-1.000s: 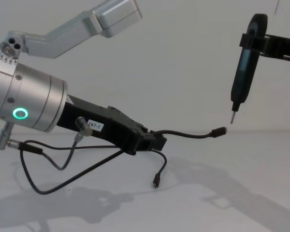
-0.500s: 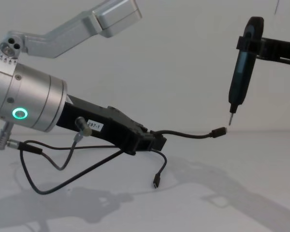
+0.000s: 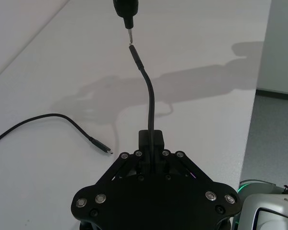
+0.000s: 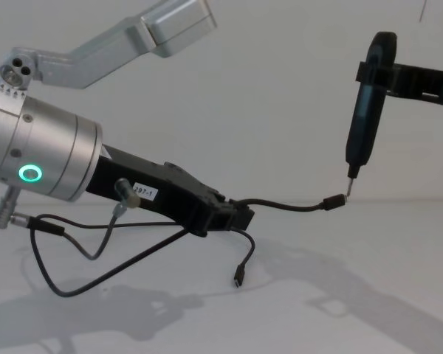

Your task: Pick up the data cable with the one hand.

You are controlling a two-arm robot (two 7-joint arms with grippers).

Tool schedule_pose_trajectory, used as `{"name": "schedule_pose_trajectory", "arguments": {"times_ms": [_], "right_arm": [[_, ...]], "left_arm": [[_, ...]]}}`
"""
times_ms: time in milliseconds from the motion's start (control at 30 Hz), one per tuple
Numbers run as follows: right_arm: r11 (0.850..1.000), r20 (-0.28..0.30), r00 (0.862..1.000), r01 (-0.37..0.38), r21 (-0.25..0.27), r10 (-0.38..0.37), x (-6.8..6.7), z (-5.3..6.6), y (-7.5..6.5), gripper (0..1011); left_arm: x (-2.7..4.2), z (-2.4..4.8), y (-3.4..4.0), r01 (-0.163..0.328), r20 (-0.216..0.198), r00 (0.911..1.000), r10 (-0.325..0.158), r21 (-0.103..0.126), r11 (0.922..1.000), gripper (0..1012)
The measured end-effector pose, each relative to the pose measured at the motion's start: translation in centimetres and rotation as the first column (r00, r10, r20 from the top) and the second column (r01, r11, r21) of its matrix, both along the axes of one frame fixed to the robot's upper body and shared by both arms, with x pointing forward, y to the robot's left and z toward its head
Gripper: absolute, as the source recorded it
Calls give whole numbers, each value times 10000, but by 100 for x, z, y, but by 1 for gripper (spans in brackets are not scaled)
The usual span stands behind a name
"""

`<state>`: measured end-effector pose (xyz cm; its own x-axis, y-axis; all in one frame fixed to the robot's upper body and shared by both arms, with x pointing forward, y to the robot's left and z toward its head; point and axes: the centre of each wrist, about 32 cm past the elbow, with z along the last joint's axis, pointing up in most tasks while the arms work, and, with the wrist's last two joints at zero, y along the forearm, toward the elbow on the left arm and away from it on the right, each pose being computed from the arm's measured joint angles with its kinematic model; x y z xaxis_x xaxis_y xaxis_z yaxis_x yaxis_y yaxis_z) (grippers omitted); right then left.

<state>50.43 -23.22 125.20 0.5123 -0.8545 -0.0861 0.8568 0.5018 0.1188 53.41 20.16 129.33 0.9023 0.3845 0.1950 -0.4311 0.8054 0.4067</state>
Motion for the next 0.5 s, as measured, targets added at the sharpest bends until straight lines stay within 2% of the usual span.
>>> {"name": "schedule_pose_trajectory", "arguments": {"times_ms": [500], "right_arm": [[9999,-70,9999,-96,-102,95,9,-3,3,279]], "left_arm": [[0,0,0,0,-1,10000,0,-1,10000,42]]}}
